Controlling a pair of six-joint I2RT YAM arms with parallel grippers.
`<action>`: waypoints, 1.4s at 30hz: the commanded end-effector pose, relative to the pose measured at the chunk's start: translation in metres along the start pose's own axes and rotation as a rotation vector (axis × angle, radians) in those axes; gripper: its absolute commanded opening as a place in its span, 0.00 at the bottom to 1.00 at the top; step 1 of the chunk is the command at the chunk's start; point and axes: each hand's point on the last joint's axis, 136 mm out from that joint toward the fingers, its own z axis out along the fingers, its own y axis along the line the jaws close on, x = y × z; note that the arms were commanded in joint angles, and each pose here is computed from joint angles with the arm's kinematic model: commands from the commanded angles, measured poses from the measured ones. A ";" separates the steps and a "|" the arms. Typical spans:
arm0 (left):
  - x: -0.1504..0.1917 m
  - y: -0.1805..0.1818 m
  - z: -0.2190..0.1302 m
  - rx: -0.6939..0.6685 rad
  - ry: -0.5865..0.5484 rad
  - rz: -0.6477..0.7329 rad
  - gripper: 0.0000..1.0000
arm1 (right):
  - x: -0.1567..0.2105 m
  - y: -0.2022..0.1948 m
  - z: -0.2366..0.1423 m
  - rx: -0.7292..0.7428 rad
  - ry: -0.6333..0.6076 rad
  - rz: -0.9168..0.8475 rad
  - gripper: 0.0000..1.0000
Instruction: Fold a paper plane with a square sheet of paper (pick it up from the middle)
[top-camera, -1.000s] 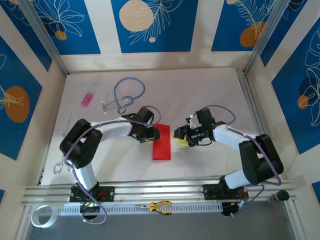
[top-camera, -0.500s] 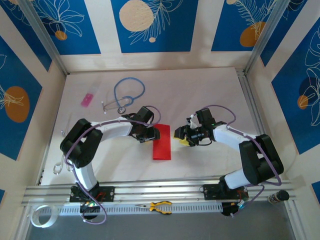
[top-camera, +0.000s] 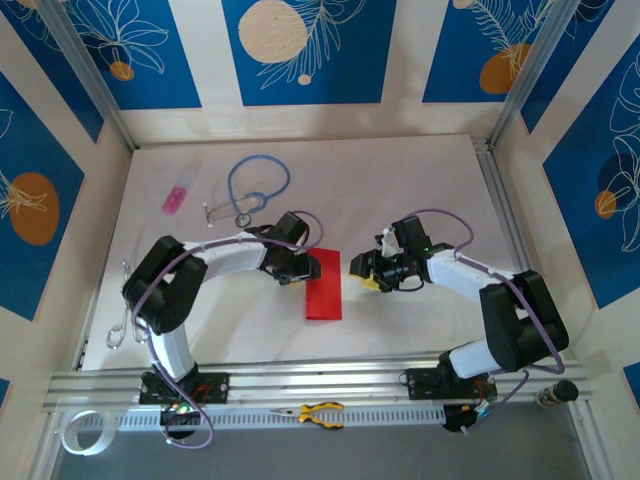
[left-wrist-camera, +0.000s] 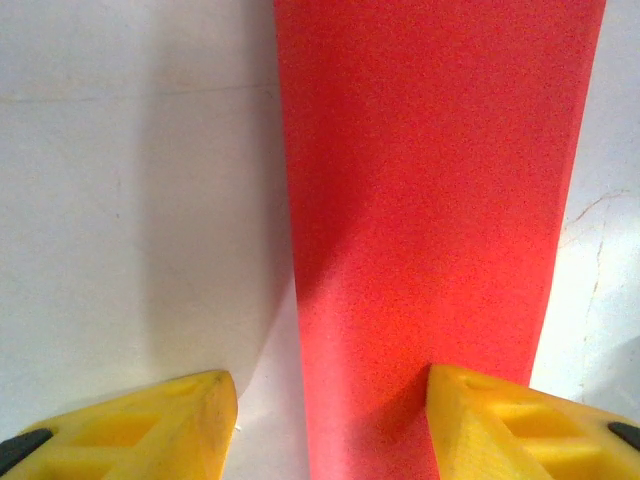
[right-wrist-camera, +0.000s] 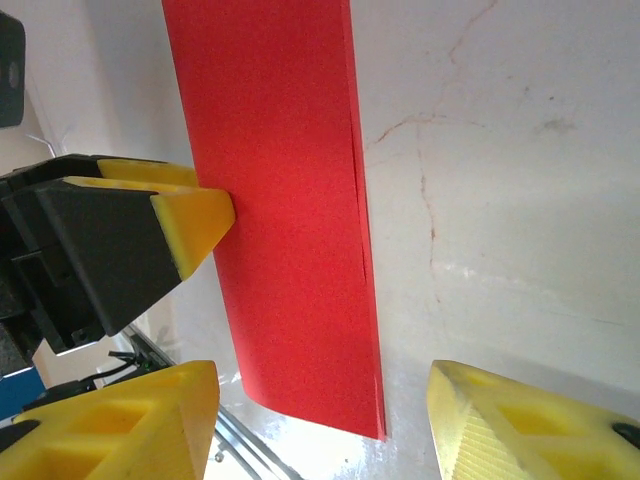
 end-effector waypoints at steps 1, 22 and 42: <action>0.001 0.010 0.013 -0.044 0.017 0.003 0.55 | -0.003 0.004 -0.008 0.009 -0.028 -0.004 0.58; 0.002 0.014 0.019 -0.087 0.043 0.056 0.56 | -0.001 0.002 -0.008 0.012 -0.027 0.001 0.58; 0.004 0.016 0.028 -0.111 0.046 0.033 0.58 | -0.002 0.001 -0.007 0.015 -0.021 0.002 0.58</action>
